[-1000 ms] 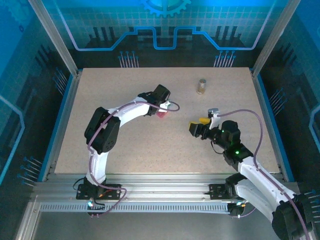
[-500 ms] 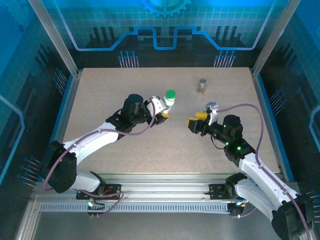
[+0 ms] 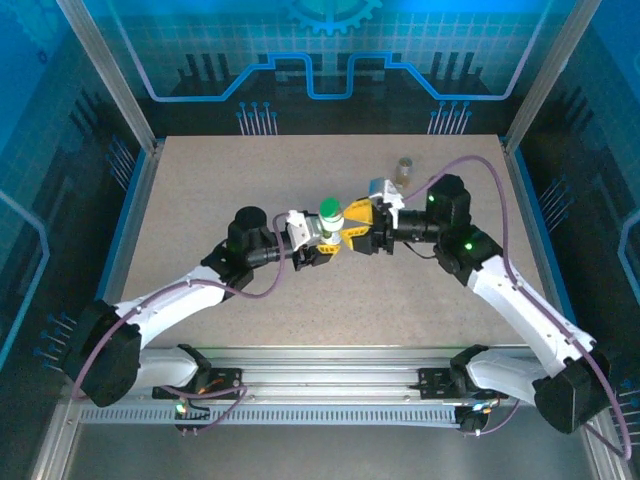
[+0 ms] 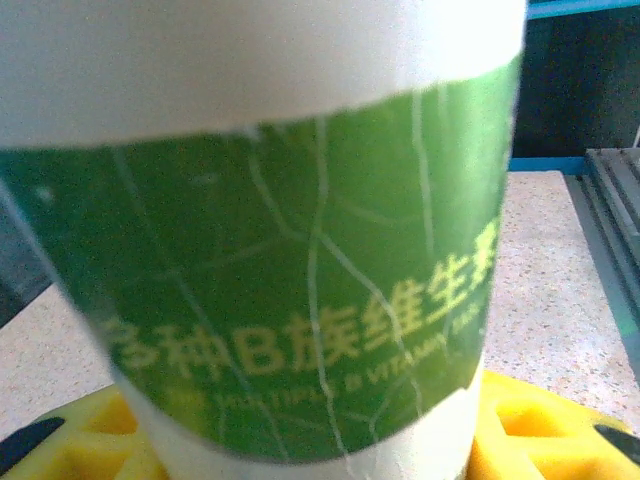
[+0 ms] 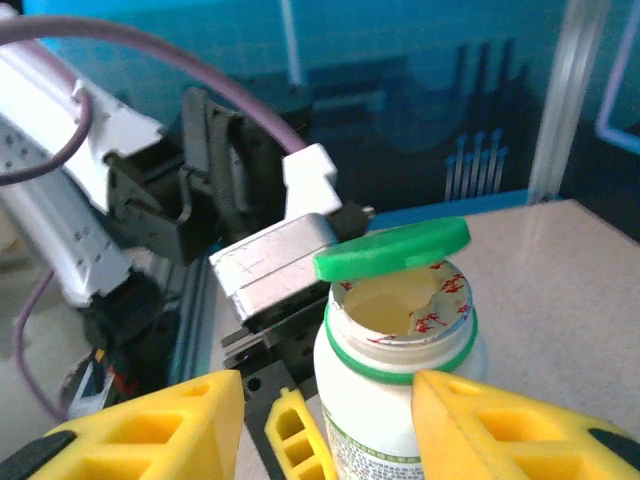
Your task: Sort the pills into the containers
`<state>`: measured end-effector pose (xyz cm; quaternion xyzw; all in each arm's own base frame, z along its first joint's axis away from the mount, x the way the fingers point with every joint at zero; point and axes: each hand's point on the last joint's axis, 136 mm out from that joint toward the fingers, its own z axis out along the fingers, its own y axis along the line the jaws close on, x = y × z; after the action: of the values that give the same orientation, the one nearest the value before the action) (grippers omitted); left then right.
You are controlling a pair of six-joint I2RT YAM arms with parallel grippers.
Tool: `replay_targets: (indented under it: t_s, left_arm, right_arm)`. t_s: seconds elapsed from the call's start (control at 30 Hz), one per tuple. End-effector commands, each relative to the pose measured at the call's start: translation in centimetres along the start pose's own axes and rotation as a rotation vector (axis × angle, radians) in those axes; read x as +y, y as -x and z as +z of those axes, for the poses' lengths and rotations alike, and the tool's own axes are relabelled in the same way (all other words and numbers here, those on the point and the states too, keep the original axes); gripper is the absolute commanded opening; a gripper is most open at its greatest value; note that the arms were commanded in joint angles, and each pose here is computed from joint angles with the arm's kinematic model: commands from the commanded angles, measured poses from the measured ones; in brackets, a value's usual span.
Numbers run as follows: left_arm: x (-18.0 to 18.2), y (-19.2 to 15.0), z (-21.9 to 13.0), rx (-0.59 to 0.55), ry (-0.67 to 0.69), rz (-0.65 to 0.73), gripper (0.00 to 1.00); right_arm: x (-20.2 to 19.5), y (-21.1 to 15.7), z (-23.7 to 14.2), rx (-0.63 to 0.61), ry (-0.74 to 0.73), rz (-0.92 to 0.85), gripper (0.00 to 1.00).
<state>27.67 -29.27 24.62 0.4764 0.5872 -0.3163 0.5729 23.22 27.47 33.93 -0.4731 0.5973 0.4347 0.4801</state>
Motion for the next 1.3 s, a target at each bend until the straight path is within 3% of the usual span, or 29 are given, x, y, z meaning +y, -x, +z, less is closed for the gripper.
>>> replay_targets:
  t_s: [0.0, 0.23, 0.3, 0.77, 0.93, 1.1, 1.27]
  left_arm:
    - [-1.4, 0.5, -0.6, -0.047, -0.058, 0.036, 0.0]
    - [-3.4, 0.4, -1.0, -0.061, -0.122, 0.07, 0.0]
    - [-4.0, 0.5, -1.1, -0.052, -0.137, 0.092, 0.0]
    - [-5.5, 0.6, -0.8, -0.048, -0.186, 0.14, 0.0]
    - [-5.3, 0.4, -0.6, -0.04, -0.186, 0.135, 0.0]
    - [-5.3, 0.4, -0.4, -0.037, -0.19, 0.139, 0.0]
    - [-5.3, 0.6, -0.4, -0.035, -0.193, 0.145, 0.0]
  right_arm:
    - [2.4, -2.1, 1.3, 0.15, 0.125, -0.022, 0.49]
    - [2.7, -4.3, 3.2, 0.323, 0.119, -0.048, 0.54]
    - [2.2, -4.5, 3.2, 0.338, 0.093, -0.053, 0.62]
    - [0.0, -4.4, 2.8, 0.371, -0.037, -0.076, 0.74]
    - [-1.0, -4.2, 2.3, 0.36, -0.08, -0.065, 0.74]
    - [2.3, -4.7, 2.5, 0.335, 0.112, -0.084, 0.68]
    - [3.0, -6.3, 3.0, 0.379, 0.164, -0.073, 0.62]
